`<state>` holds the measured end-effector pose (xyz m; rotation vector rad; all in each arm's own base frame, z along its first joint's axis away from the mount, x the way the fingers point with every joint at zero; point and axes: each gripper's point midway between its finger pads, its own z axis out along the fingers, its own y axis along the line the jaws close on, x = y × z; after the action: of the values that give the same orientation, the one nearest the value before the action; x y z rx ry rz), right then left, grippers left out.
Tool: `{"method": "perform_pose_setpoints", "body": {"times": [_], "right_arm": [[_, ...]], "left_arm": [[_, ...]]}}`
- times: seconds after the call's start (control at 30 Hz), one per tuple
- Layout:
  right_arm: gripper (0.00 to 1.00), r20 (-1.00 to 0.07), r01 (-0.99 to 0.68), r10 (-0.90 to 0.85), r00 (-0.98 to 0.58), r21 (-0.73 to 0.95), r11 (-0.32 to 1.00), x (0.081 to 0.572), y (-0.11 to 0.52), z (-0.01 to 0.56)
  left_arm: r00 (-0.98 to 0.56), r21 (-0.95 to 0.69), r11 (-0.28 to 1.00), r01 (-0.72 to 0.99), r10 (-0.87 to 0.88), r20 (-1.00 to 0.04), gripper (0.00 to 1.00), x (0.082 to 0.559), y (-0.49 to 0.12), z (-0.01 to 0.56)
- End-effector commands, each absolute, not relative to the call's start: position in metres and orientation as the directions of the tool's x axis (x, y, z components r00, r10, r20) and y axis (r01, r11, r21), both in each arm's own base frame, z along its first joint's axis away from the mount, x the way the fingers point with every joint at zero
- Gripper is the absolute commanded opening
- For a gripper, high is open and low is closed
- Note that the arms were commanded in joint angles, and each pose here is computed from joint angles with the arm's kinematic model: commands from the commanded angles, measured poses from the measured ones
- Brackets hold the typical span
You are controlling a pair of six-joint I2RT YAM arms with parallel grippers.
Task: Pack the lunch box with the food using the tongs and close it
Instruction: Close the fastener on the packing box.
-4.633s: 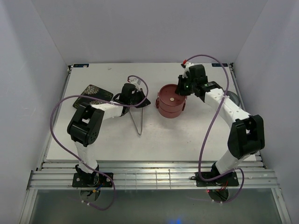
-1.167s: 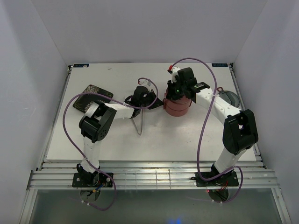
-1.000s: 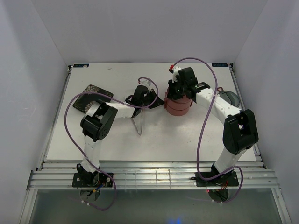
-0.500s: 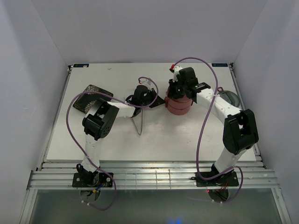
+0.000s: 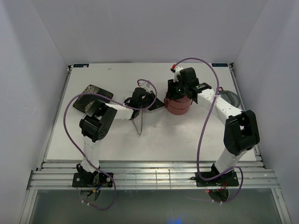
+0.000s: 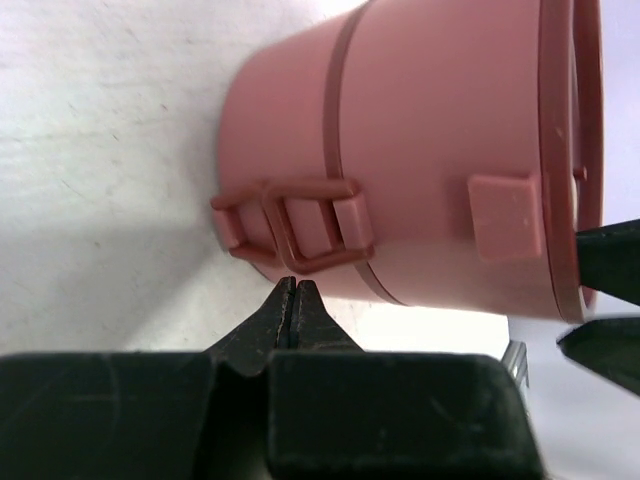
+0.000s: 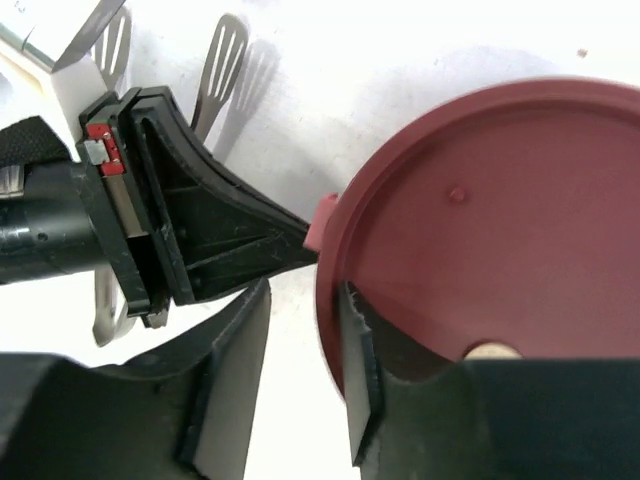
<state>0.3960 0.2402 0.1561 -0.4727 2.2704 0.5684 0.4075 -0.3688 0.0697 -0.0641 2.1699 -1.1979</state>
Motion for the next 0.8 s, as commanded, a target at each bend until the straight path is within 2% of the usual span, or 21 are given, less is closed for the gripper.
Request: {"method": "perform_pose_setpoints", "body": {"times": [0.0, 0.13, 0.2, 0.3, 0.33, 0.43, 0.5, 0.77], "right_arm": [[0.41, -0.709, -0.437, -0.130, -0.693, 0.271, 0.857, 0.388, 0.226, 0.170], [0.51, -0.758, -0.378, -0.064, -0.649, 0.249, 0.892, 0.400, 0.199, 0.207], [0.50, -0.763, -0.295, 0.001, -0.647, 0.251, 0.922, 0.409, 0.169, 0.215], [0.29, -0.772, -0.182, 0.072, -0.632, 0.238, 0.954, 0.415, 0.129, 0.218], [0.17, -0.775, -0.124, 0.109, -0.623, 0.235, 0.964, 0.421, 0.107, 0.219], [0.10, -0.774, -0.033, 0.156, -0.614, 0.222, 0.974, 0.430, 0.074, 0.210], [0.08, -0.769, 0.019, 0.176, -0.615, 0.209, 0.978, 0.439, 0.057, 0.198], [0.08, -0.633, 0.110, 0.218, -0.743, 0.206, 0.972, 0.469, 0.044, 0.101]], "left_arm": [[-0.756, -0.784, 0.523, 0.334, -0.348, -0.554, 0.00, 0.404, -0.370, 0.118], [-0.741, -0.764, 0.545, 0.347, -0.339, -0.579, 0.00, 0.405, -0.367, 0.120], [-0.734, -0.748, 0.569, 0.342, -0.335, -0.591, 0.00, 0.409, -0.364, 0.119], [-0.711, -0.713, 0.618, 0.332, -0.332, -0.620, 0.00, 0.415, -0.357, 0.116], [-0.696, -0.698, 0.636, 0.329, -0.336, -0.634, 0.00, 0.419, -0.354, 0.117], [-0.686, -0.675, 0.666, 0.317, -0.331, -0.648, 0.00, 0.424, -0.350, 0.115], [-0.676, -0.658, 0.684, 0.314, -0.326, -0.661, 0.00, 0.429, -0.349, 0.114], [-0.670, -0.629, 0.700, 0.337, -0.291, -0.683, 0.00, 0.438, -0.354, 0.101]]}}
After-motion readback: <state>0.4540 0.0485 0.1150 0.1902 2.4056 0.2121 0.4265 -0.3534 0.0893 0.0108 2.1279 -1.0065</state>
